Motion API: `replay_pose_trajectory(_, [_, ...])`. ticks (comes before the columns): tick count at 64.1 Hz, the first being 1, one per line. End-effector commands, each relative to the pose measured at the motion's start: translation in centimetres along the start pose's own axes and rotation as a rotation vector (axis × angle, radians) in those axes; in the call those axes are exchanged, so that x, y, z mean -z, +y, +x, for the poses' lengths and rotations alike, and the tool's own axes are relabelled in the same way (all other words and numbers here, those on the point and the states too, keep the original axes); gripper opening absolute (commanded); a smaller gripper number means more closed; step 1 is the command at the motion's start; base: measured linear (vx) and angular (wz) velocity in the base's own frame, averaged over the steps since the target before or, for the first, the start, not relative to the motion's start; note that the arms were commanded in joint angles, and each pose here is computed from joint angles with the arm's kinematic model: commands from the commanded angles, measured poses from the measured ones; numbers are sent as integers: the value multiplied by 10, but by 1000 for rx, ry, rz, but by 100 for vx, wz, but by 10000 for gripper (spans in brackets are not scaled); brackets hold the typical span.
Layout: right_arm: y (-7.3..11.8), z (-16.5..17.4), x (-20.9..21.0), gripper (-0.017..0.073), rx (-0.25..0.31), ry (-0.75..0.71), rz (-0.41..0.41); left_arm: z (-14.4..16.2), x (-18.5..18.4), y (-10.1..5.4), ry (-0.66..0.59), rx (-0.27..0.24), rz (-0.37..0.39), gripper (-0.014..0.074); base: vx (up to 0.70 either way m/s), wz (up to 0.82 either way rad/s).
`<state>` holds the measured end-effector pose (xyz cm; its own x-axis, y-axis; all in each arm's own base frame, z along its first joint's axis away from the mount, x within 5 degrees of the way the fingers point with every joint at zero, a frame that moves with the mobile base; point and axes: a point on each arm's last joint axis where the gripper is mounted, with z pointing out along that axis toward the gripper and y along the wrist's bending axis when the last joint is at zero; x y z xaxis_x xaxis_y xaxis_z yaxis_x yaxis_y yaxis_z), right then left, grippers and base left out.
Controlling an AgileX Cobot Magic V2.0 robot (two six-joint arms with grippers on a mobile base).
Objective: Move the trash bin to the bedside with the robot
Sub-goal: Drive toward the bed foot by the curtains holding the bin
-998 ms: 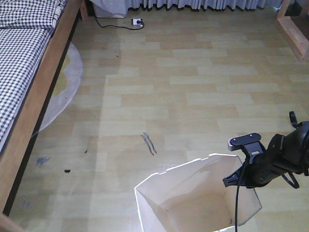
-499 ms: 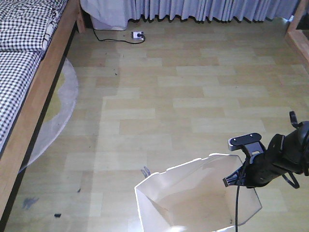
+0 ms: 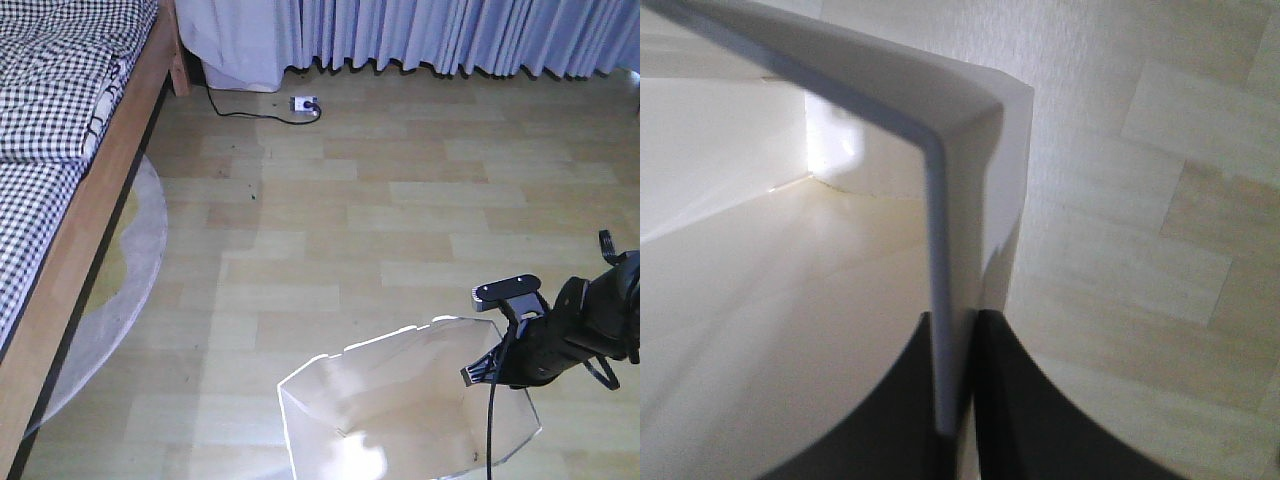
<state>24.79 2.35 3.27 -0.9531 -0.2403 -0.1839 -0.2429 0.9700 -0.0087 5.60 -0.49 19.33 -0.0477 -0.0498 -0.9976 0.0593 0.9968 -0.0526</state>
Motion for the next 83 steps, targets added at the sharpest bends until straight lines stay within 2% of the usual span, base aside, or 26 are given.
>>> replay_pose_trajectory(1, [-3,-14,16,-3,-19,-89,20,3,-1,2,-44,13,-15,-6,50,7])
replay_pose_trajectory(83, [-3,-14,16,-3,-19,-89,20,3,-1,2,-44,13,-15,-6,45,1])
